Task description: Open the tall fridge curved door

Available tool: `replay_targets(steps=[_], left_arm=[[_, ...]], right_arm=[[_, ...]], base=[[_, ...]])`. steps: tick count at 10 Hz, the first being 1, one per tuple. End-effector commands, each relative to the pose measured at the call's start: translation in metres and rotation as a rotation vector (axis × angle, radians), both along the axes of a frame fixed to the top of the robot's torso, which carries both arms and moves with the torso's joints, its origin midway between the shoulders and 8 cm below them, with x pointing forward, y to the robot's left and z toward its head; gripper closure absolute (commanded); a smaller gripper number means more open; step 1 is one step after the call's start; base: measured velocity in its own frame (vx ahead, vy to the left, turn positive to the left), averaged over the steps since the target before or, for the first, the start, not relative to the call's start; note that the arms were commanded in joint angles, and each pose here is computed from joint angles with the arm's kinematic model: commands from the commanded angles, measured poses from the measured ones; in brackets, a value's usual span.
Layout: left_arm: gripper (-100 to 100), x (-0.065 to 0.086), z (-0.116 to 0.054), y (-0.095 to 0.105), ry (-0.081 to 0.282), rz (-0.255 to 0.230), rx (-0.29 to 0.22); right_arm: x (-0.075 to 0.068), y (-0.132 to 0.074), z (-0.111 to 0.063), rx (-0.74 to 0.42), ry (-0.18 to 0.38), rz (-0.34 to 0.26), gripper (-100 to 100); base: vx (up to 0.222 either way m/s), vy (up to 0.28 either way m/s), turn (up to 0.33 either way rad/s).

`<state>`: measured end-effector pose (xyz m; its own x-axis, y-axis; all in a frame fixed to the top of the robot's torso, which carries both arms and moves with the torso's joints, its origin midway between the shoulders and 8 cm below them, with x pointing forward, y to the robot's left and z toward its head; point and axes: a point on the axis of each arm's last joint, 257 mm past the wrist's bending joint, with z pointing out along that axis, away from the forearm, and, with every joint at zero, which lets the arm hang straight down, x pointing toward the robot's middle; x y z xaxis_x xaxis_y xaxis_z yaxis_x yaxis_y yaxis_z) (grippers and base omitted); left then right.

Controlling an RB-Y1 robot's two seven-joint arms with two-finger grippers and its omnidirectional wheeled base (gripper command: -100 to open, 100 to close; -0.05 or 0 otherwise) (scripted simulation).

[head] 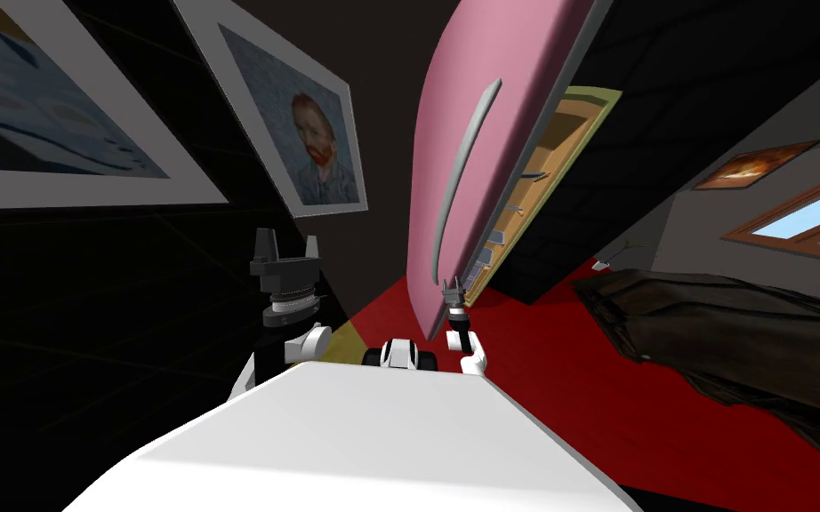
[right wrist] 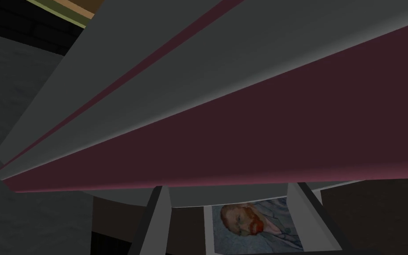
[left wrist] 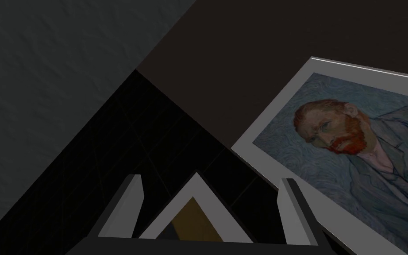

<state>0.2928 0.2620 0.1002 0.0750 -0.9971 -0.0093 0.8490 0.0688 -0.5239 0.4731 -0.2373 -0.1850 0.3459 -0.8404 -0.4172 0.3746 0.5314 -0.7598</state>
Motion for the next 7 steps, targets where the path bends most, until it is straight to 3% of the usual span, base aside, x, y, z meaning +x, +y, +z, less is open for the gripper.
replay_targets(steps=[1, 4, 7], left_arm=[[0, 0.0, 0.0, 0.0, 0.0, 0.0, 0.0], [0, 0.0, 0.0, 0.0, 0.0, 0.0, 0.0], [0, 0.0, 0.0, 0.0, 0.0, 0.0, 0.0]], right_arm=[[0.003, -0.002, 0.003, -0.006, -0.002, -0.048, 100], [0.0, -0.006, -0.001, -0.002, 0.006, -0.063, 100], [0.003, -0.029, 0.001, -0.005, -0.001, -0.145, 100]], base=[[-0.093, 0.384, -0.079], [0.002, 0.249, -0.06], [0.0, 0.215, -0.011]])
